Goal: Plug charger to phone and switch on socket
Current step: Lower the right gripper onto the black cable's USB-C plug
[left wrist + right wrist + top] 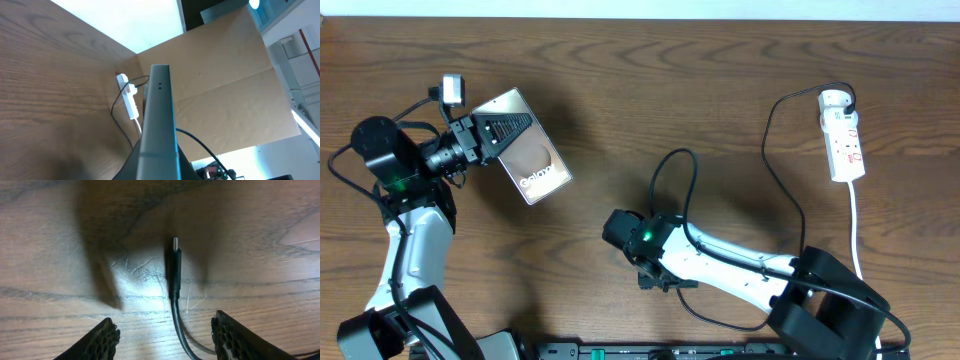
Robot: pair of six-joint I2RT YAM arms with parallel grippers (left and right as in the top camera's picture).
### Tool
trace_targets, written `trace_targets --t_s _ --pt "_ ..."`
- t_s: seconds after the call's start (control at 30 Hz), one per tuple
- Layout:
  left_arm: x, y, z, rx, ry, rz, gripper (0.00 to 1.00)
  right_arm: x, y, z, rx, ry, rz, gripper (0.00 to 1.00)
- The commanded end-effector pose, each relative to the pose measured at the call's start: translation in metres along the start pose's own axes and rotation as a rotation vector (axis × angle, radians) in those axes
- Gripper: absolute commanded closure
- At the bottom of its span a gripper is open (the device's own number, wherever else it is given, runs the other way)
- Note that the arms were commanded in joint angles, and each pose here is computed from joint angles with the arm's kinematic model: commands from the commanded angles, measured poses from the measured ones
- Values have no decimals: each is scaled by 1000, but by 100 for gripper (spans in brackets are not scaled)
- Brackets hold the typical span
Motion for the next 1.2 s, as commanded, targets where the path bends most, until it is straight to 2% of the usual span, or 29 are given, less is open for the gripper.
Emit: trace_targets --t_s 0.0,0.2,0.43,0.6,0.8,1.17 --pt "-1 -7 3 41 16 -13 93 4 -2 -4 16 4 -2 41" --pt "-1 -6 3 50 16 -13 93 9 -1 -5 17 12 20 43" --pt "-1 -6 3 50 16 -13 93 10 -1 -5 11 13 21 55" --pt "-1 -6 3 51 16 -13 93 10 -1 -4 13 12 24 58" --pt "-1 -6 3 58 16 -13 93 11 -1 0 28 10 32 55" --pt "-1 -6 3 61 16 -13 93 12 -2 14 41 -2 57 57"
Point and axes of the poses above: each gripper's point midway between its finger pads, its own x axis out along the fingers, its own y axis along the line the jaws close on, z = x × y, the point moved 6 cm from there along -x, back along the fingers, and after that the axes turned 7 degrees about x, right-handed, at the moved point
